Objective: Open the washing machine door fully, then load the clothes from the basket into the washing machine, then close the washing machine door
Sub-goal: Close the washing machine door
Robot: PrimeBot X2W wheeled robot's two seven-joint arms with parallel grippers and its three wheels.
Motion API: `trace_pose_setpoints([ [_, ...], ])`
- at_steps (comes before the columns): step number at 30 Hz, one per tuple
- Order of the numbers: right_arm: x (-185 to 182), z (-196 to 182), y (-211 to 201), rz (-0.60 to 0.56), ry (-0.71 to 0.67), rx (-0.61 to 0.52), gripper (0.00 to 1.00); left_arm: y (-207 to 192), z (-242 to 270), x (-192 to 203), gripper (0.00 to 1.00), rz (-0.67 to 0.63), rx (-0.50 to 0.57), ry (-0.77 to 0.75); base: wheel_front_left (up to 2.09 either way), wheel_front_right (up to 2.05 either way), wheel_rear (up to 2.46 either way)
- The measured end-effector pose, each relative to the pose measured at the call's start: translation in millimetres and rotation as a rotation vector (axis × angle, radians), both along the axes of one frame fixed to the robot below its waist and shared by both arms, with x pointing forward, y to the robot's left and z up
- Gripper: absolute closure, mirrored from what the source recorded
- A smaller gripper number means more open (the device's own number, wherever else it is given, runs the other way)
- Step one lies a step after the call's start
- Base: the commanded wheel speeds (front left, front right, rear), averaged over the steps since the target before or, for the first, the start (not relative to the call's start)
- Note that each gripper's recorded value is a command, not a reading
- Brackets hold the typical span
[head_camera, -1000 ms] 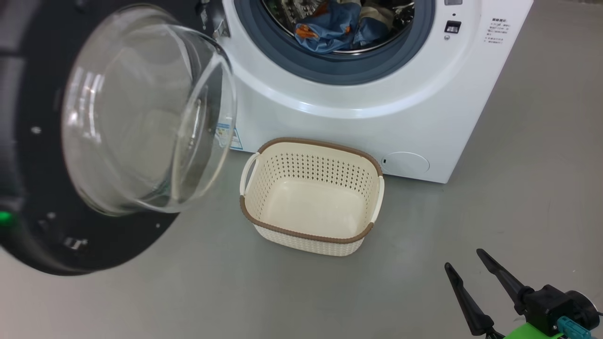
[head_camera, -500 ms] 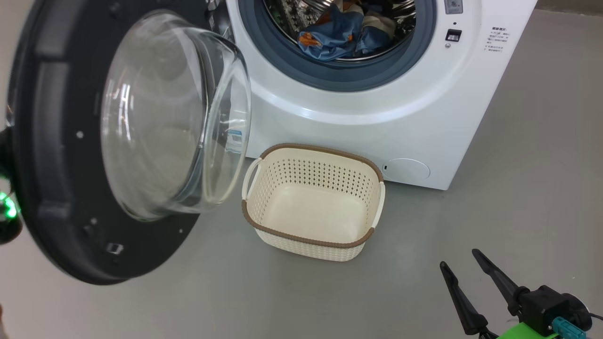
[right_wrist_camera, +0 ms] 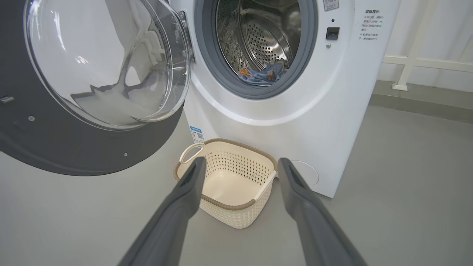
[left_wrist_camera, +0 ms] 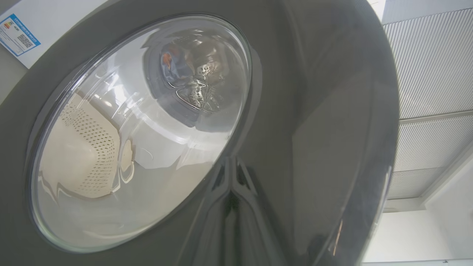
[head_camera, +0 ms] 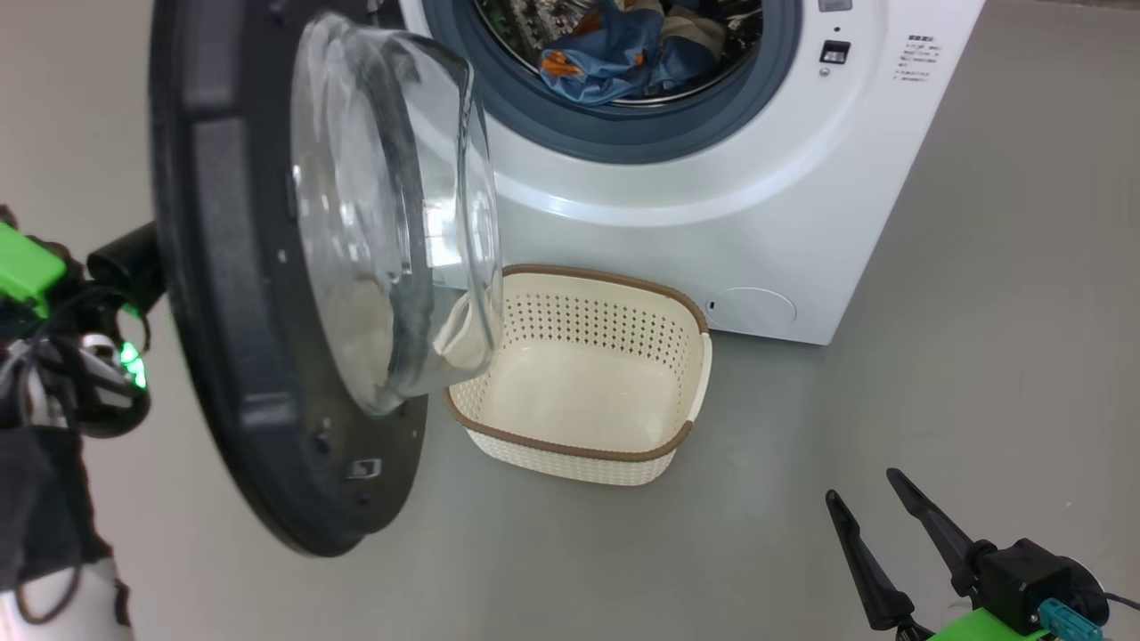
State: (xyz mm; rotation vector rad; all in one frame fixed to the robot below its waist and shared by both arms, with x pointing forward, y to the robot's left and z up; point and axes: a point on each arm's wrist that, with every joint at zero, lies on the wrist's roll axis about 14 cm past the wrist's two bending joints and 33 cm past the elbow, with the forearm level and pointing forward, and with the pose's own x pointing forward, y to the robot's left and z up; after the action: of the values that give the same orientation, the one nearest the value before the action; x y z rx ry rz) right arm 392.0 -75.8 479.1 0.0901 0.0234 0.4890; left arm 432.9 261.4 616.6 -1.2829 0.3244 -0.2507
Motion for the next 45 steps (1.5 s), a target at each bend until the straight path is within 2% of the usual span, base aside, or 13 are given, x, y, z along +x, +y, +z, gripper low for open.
trace_pose_setpoints([
  [18,-4,5,-22,-0.080,-0.009,0.012,0.00,-49,-2,33,1.00,0.041,-0.064,-0.052,0.00,0.00,0.00],
  [24,-5,9,-33,-0.114,-0.020,0.012,0.00,-72,-18,44,1.00,0.016,-0.098,-0.027,0.00,0.00,0.00],
  [33,-13,10,-53,-0.172,-0.021,0.006,0.00,-104,-16,61,1.00,-0.034,-0.144,-0.046,0.00,0.00,0.00],
  [45,-22,11,-71,-0.226,-0.024,0.001,0.00,-133,-11,80,1.00,-0.026,-0.174,-0.084,0.00,0.00,0.00],
])
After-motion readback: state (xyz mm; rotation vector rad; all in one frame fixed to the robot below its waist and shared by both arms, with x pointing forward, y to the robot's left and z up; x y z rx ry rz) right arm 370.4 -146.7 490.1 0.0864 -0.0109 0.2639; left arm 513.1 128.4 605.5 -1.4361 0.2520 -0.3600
